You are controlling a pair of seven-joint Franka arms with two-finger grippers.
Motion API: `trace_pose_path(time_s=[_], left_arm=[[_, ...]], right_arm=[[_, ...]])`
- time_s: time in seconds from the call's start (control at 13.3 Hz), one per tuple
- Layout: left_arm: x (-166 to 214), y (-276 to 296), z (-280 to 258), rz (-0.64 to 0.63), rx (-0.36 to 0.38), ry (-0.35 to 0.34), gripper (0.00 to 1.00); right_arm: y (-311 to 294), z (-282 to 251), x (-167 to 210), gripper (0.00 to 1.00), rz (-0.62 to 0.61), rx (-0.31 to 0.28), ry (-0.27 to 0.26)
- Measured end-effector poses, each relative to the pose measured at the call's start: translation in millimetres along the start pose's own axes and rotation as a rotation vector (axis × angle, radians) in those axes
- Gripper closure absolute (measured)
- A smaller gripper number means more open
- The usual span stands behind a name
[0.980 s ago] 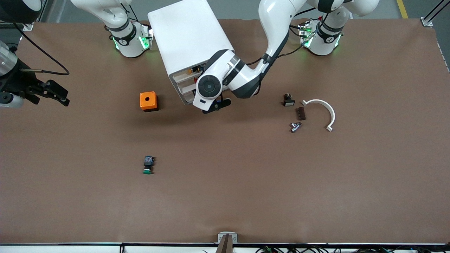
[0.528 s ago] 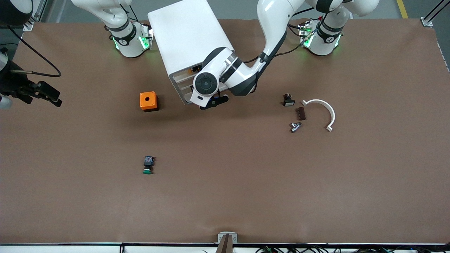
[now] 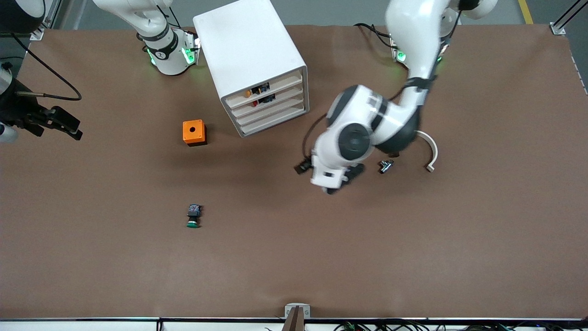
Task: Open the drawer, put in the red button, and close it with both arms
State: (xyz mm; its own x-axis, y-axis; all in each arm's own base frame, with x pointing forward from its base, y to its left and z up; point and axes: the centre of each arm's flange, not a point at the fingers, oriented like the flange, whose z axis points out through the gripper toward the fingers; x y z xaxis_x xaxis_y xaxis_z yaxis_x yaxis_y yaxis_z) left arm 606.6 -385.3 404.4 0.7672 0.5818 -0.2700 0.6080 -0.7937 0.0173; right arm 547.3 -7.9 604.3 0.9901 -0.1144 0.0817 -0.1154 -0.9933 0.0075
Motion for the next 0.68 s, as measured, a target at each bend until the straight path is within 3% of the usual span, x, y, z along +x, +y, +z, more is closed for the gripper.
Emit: trace_pose_path(time_s=[0.38,0.68], left_arm=[[110,-109,-131,0.075,0.011,0.128,0.01],[132,-181,-206,0.166,0.027,0.174,0.01]], right_arm=[[0,0,0,0.0,0.0,0.0,0.0],[0,0,1,0.0,0.0,0.001,0.01]])
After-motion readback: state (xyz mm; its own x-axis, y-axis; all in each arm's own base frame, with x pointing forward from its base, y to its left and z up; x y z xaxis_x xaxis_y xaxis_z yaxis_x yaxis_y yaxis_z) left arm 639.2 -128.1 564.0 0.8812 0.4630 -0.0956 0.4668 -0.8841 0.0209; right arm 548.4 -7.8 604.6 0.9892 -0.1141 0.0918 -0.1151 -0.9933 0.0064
